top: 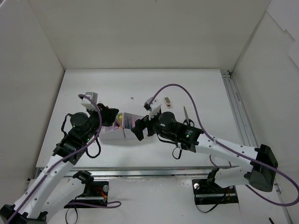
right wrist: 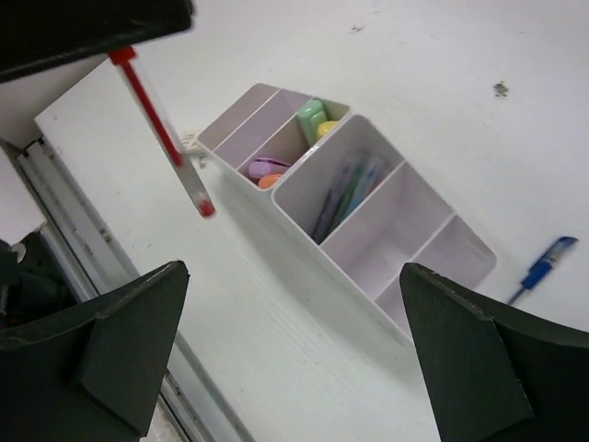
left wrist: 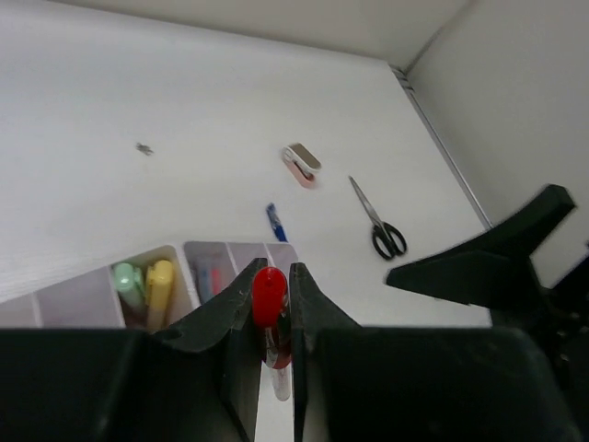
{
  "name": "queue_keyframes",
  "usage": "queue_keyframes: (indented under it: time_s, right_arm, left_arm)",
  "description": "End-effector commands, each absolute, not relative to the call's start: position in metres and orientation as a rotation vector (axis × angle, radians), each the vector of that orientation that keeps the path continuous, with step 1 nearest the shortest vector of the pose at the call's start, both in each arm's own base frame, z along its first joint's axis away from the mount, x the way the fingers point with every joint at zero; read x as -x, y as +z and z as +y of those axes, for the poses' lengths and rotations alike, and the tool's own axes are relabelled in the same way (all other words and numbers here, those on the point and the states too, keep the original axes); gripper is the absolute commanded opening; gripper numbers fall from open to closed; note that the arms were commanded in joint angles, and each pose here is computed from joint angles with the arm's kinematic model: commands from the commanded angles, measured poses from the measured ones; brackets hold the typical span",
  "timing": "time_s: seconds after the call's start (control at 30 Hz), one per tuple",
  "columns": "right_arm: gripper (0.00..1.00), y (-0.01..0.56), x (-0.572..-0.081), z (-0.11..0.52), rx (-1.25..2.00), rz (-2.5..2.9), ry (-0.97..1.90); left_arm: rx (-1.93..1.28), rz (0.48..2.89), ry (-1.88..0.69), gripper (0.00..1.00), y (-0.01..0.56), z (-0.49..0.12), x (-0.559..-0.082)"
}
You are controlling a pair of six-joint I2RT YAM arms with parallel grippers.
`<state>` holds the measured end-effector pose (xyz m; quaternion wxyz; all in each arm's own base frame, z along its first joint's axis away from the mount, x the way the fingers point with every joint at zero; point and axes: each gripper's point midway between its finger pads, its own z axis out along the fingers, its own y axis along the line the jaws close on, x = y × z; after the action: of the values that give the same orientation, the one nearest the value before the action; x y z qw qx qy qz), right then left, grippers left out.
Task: Sort the stationery into containers
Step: Place the pen in the storage box.
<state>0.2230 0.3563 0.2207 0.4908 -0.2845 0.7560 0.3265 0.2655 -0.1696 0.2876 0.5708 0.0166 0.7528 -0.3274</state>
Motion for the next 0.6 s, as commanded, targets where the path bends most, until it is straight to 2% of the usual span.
queue_keyframes:
  time_s: [0.0, 0.2, 0.3, 0.57]
  right_arm:
    - [0.98, 0.266, -0.242, 0.329, 0.484, 1.758, 0.719]
    - [0.98, 0.256, -0.245, 0.290, 0.397, 1.789, 0.579]
    - [0.98, 0.251, -0.248, 0.276, 0.376, 1.795, 0.510]
    - [0.98, 0.239, -0.257, 0.260, 0.331, 1.822, 0.414]
  left_arm:
    - [0.076, 1.660, -0.518, 0.00, 0.312, -0.123, -0.282]
    - [0.140, 1.651, -0.262, 0.00, 0.305, -0.078, -0.306]
    - [0.159, 1.624, -0.222, 0.00, 0.302, -0.067, -0.317]
    - [0.189, 1.674, -0.184, 0.00, 0.250, -0.063, -0.346]
